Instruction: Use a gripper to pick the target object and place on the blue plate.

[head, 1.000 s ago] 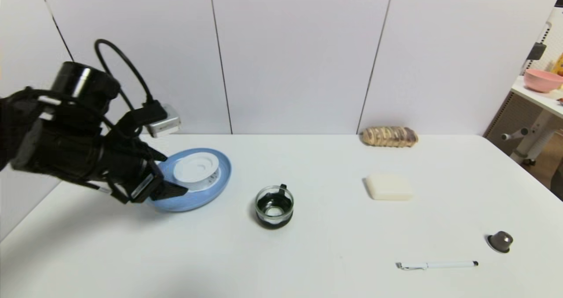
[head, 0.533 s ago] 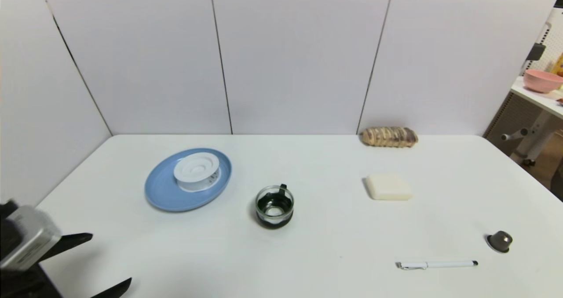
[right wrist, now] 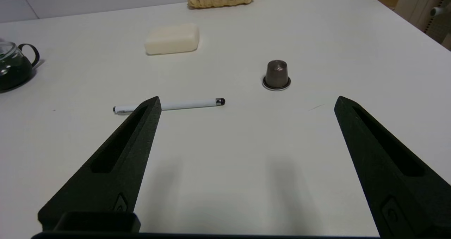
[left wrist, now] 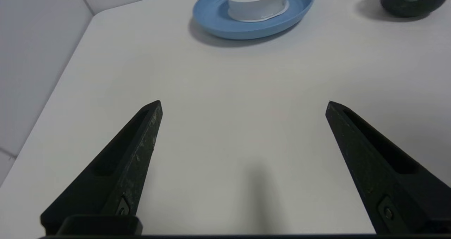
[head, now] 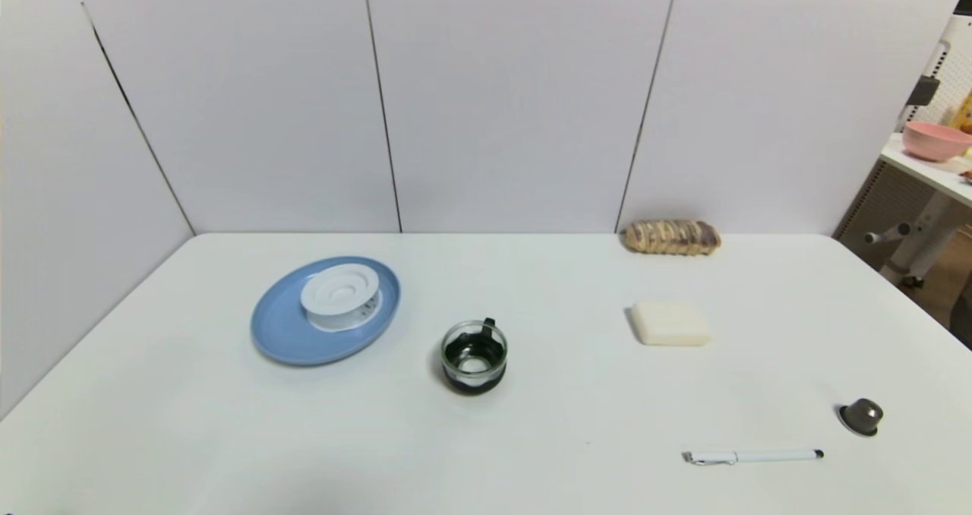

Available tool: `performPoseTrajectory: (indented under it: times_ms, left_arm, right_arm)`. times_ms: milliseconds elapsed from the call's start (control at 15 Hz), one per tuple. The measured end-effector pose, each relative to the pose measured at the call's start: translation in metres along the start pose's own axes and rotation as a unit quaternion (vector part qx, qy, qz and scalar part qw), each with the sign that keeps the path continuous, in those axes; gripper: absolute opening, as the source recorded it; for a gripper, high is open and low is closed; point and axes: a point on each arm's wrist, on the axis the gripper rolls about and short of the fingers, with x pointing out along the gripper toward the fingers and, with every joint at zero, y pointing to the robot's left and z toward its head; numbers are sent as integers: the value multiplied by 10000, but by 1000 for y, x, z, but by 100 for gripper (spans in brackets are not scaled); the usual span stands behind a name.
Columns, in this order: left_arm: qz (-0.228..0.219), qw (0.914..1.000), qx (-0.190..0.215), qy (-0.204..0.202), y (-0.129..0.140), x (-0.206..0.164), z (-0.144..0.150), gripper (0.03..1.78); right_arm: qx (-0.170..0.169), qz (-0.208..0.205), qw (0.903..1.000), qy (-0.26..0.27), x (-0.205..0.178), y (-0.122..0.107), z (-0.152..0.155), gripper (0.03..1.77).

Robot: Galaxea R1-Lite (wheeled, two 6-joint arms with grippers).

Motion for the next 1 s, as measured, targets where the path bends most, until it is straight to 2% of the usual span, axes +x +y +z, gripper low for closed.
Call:
performPoseTrajectory:
  times_ms: [200,400,467,1000]
  left_arm:
    - [314,9994,-138,-48,-2,-6,-12,168]
    - [507,9959,-723,-186,-2,-8,-13,169]
    - [560,9950,-798,-207,-1,-9,-13,169]
    - [571,9948,-811,-225,-1,-9,-13,169]
  right_arm:
    - [-2,0,10000,-2,0,0,0,170]
    - [0,3,10000,-2,0,0,0,170]
    - [0,1,10000,-2,0,0,0,170]
    - [-8,0,10000,-2,0,0,0,170]
